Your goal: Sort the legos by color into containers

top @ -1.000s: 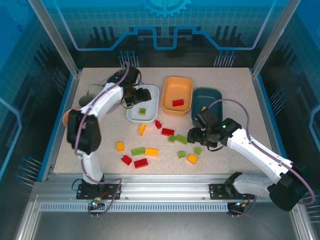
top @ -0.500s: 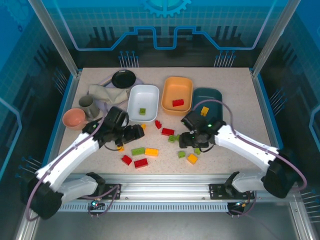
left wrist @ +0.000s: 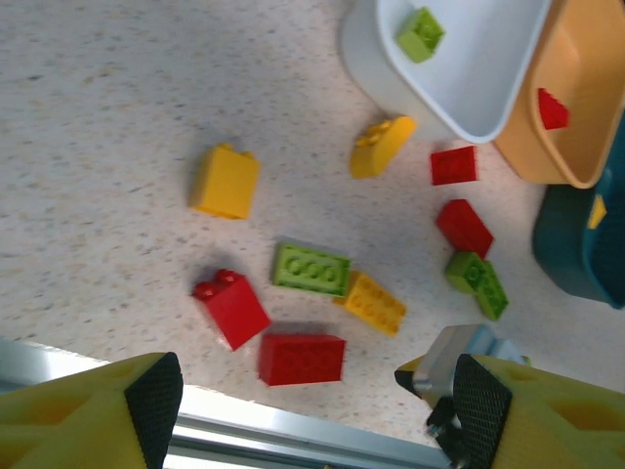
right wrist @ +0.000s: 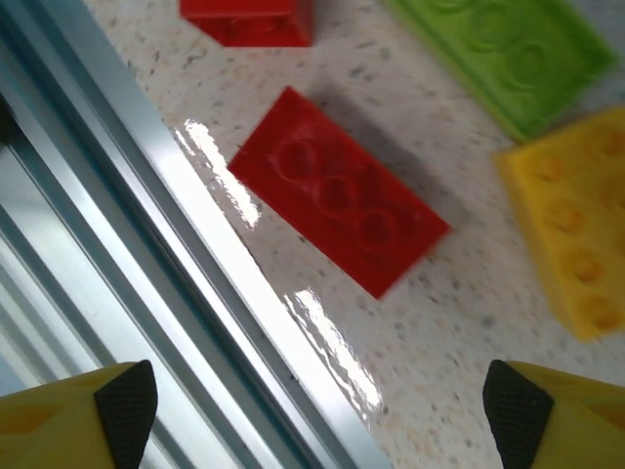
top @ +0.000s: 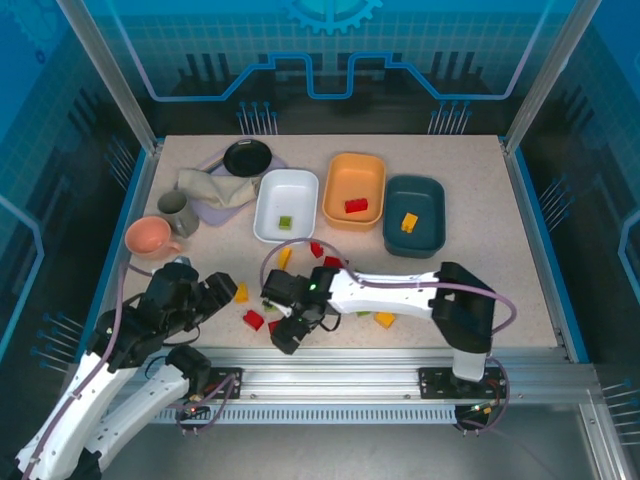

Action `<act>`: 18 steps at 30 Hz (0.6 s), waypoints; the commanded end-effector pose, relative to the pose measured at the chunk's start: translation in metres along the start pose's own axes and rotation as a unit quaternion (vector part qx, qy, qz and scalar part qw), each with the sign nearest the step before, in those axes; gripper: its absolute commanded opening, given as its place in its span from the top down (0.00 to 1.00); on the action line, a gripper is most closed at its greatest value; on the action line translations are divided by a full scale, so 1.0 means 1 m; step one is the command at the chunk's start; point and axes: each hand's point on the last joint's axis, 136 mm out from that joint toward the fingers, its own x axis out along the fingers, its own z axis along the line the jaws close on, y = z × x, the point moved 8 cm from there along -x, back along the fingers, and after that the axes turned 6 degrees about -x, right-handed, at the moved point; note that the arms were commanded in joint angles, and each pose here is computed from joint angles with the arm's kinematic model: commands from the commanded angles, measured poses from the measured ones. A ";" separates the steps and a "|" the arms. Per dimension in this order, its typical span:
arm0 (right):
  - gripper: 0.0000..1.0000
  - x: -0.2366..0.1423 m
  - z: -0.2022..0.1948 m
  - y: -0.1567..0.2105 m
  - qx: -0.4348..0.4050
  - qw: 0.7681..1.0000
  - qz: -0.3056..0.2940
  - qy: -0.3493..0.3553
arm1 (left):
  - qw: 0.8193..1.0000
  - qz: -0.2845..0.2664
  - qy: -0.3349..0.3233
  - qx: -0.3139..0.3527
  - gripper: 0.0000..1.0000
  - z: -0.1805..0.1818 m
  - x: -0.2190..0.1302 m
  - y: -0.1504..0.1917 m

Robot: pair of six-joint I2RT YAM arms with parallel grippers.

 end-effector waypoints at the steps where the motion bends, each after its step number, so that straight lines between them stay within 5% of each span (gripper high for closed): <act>1: 0.08 0.008 0.003 -0.010 -0.092 0.995 0.002 0.038 | 1.000 -0.018 -0.022 -0.008 0.23 0.012 -0.015 -0.002; 8: 0.10 0.023 0.000 -0.027 -0.187 0.981 0.006 0.061 | 0.999 -0.029 -0.013 -0.017 0.23 0.021 -0.026 -0.001; 18: 0.29 0.047 -0.004 -0.040 -0.204 0.977 0.031 0.044 | 0.999 -0.036 -0.005 -0.020 0.23 0.023 -0.031 -0.002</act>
